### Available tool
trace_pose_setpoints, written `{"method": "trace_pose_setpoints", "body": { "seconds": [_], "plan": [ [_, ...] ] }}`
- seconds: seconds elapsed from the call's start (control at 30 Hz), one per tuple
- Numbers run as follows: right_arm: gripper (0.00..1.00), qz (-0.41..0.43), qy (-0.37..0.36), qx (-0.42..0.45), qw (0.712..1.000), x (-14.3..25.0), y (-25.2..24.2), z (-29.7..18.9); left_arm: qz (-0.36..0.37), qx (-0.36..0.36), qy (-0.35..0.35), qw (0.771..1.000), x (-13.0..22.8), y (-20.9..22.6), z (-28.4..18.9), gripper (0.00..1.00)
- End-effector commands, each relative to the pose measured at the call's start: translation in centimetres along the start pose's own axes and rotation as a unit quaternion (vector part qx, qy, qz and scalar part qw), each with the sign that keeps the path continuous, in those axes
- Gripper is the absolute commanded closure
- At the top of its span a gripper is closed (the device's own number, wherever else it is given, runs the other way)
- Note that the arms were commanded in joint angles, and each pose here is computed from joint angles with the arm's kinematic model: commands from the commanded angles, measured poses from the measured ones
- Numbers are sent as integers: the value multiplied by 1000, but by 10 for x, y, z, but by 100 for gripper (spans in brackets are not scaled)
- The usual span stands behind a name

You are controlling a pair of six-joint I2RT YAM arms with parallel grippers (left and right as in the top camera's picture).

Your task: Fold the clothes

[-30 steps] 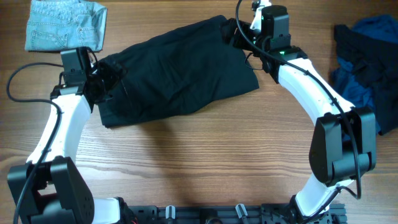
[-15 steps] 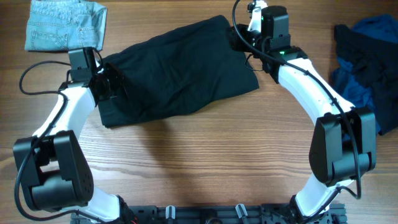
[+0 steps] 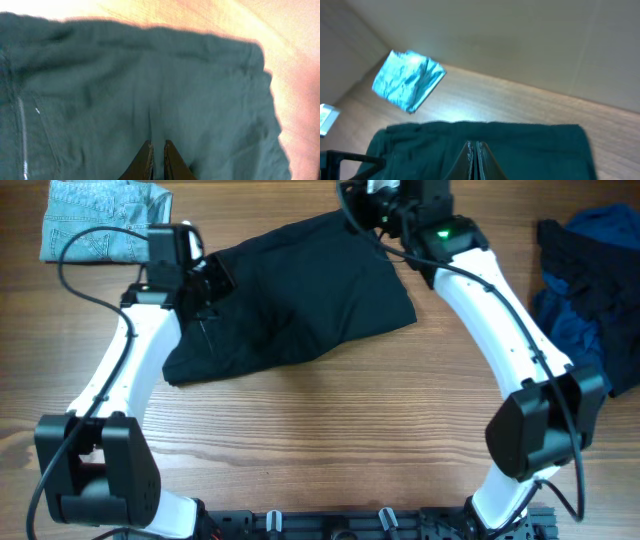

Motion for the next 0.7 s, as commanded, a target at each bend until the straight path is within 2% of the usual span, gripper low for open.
{"method": "trace_pose_setpoints", "body": {
  "seconds": [0.0,0.13,0.17,0.2,0.27,0.3,0.4,0.5,0.63,0.67],
  "plan": [
    [96,1,47,34,998,28,-23,27,51,-20,14,998,12,-7,-1,91],
    [96,15,74,41,996,30,-24,29,73,-36,36,996,25,-11,0,87],
    [96,20,77,42,996,26,-22,26,75,-36,40,996,28,-12,0,80],
    [96,24,83,44,995,25,-22,26,77,-34,41,996,28,-14,0,67],
    [96,29,98,47,994,20,-19,21,79,-31,42,996,29,-16,0,8],
    [96,31,107,49,993,17,-17,17,78,-31,41,996,29,-16,0,0],
    [96,41,138,37,989,27,-15,17,77,-30,40,996,29,-17,0,0],
    [96,58,194,43,978,58,-26,28,78,-26,30,996,25,-19,1,0],
    [96,82,264,-39,960,106,-23,57,82,-21,29,996,26,-22,1,0],
    [96,84,271,-33,958,114,-28,64,82,-24,30,996,26,-21,1,15]
  ]
}}
Point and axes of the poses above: each gripper's point midway between its finger pads, its own z axis out along the fingers, its own y axis along the line the jaws close on, x = y × z, the point moved 4 cm from there along -z, back along the fingers, and after that the axes turned 6 degrees about z, right-handed, at the moved point
